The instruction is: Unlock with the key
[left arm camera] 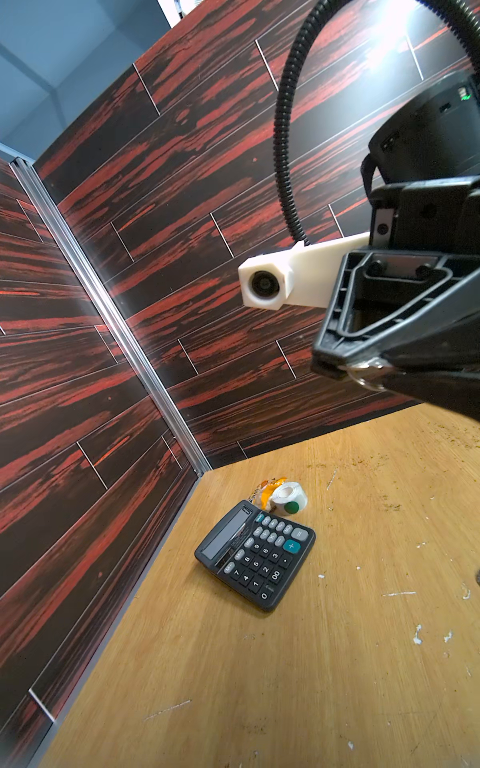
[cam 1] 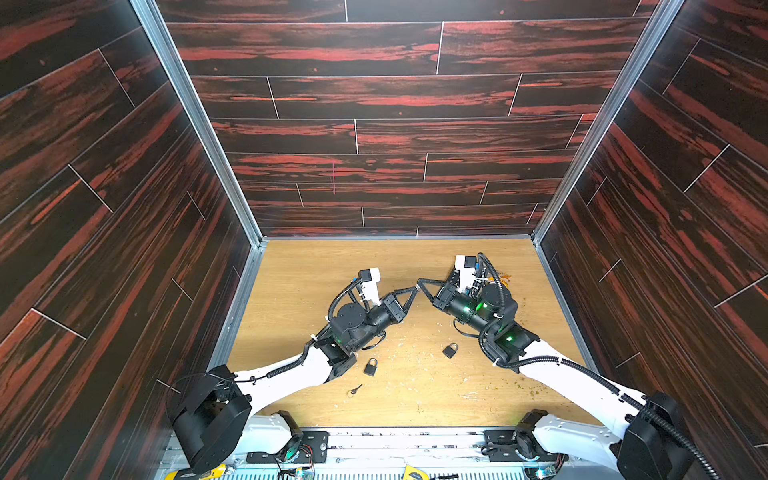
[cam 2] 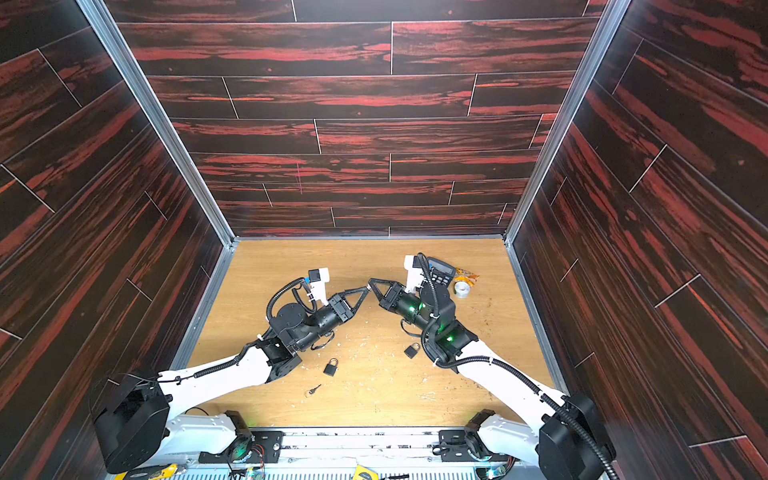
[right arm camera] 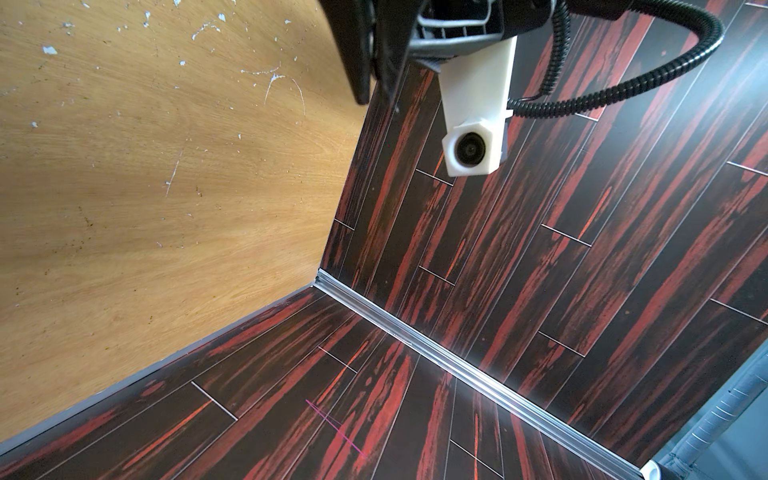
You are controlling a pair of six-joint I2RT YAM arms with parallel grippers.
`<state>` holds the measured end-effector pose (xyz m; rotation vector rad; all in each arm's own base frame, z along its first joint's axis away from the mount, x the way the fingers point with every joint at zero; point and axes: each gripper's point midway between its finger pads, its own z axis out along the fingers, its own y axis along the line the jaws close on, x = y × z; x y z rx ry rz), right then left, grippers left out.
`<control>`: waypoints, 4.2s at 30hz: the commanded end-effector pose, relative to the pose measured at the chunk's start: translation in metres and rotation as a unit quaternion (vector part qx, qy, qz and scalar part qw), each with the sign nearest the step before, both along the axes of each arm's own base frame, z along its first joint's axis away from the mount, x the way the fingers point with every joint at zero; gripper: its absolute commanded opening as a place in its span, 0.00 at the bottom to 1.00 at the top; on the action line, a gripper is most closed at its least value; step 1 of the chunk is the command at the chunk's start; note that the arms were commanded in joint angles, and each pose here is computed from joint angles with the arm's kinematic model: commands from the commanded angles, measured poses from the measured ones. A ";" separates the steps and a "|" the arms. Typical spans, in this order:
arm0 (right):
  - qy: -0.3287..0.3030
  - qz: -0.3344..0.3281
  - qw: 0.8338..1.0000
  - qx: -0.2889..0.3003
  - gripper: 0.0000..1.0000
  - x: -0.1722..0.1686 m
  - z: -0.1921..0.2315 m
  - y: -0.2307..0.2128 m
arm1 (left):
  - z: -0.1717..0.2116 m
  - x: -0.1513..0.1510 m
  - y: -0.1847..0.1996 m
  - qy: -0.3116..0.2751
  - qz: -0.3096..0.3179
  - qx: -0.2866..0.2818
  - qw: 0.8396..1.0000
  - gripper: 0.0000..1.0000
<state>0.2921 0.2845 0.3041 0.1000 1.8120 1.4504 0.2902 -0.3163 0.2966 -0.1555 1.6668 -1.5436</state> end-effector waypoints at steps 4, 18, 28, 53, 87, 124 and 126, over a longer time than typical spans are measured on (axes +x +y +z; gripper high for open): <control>-0.009 -0.017 0.999 -0.027 0.03 0.000 -0.004 -0.007 | 0.012 -0.001 0.011 -0.031 0.027 0.003 0.999 0.00; -0.038 0.087 0.991 -0.094 0.48 -0.031 0.004 -0.029 | -0.055 -0.021 0.022 -0.067 -0.098 0.387 0.915 0.00; -0.074 0.206 0.966 -0.137 0.47 -0.069 -0.034 -0.033 | -0.043 -0.039 0.004 -0.122 -0.232 0.393 0.881 0.00; -0.236 0.278 0.918 -0.155 0.41 -0.090 -0.040 -0.024 | -0.025 -0.061 -0.008 -0.160 -0.316 0.377 0.856 0.00; -0.213 0.328 0.909 -0.145 0.16 -0.084 -0.048 -0.013 | -0.025 -0.064 -0.014 -0.159 -0.338 0.372 0.850 0.00; -0.205 0.343 0.906 -0.136 0.02 -0.087 -0.047 -0.015 | -0.020 -0.056 -0.018 -0.157 -0.332 0.380 0.849 0.00; -0.203 0.343 0.907 -0.134 0.00 -0.089 -0.046 -0.015 | -0.020 -0.056 -0.017 -0.158 -0.329 0.382 0.849 0.00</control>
